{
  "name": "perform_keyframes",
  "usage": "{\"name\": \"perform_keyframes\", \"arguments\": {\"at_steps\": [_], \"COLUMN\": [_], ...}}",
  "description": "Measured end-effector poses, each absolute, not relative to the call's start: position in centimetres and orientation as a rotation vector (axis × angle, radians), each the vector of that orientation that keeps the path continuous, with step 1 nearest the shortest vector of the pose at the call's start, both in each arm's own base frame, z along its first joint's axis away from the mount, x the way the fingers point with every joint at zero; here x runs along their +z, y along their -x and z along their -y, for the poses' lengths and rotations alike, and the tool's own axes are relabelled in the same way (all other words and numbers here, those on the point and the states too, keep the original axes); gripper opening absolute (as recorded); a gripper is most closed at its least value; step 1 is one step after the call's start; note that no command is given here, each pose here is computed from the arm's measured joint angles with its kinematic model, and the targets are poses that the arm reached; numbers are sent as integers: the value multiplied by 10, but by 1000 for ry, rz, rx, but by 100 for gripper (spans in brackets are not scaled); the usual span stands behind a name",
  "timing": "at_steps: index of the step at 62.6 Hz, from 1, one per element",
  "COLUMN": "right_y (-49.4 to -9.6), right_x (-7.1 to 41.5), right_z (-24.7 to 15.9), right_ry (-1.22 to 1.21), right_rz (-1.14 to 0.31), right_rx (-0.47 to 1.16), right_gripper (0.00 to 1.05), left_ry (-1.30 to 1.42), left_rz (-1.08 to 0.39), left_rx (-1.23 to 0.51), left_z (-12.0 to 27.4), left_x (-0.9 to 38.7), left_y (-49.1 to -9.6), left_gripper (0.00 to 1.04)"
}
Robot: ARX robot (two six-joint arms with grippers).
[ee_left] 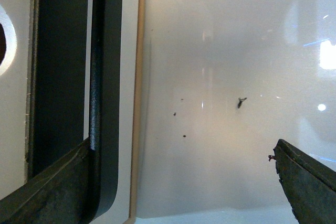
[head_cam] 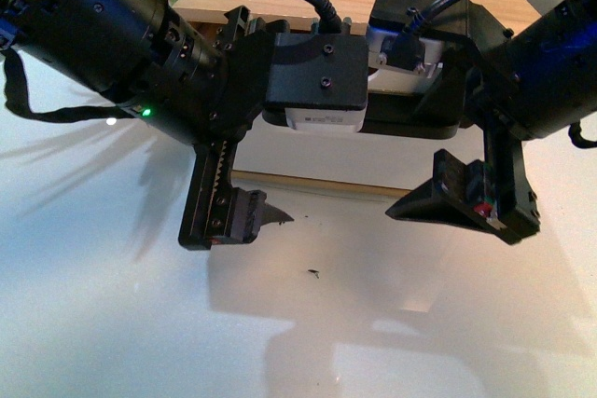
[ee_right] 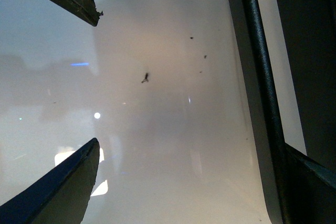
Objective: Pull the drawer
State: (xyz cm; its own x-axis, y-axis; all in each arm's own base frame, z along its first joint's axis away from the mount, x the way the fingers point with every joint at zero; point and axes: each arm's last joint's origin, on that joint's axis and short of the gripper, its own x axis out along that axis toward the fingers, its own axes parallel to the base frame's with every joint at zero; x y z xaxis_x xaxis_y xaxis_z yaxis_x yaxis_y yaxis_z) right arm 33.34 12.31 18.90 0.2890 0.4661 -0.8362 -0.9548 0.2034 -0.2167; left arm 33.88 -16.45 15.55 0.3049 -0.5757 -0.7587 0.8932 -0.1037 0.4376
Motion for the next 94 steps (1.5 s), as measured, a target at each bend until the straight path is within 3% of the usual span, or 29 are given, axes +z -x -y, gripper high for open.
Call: {"name": "perform_keyframes", "arguments": {"at_steps": [37,60,74,84,94], "right_y": [-285,-259,-218,-178,-142], "right_x": [187,225,243,235,225], "right_z": [-130,-116,-89,-59,-37], "right_ry": [741,615,467,287,147], "right_rz": [-669,-495,-318,-235,-177], "right_rx": [1119,971,668,380,180], "right_gripper": [96,96,96,96,96], "left_ry": [-1027,-725,-477,-258,-112], "left_rz": [-336,-173,4,-22,-61], "left_rx": [-1289,-1080,-689,-406,-265], "left_z": [154,144,101,65,43], "left_x": [155,186,227,233,224], "left_y": [-287,-264,-233,-194,-154], "left_gripper": [97,97,97,97,97]}}
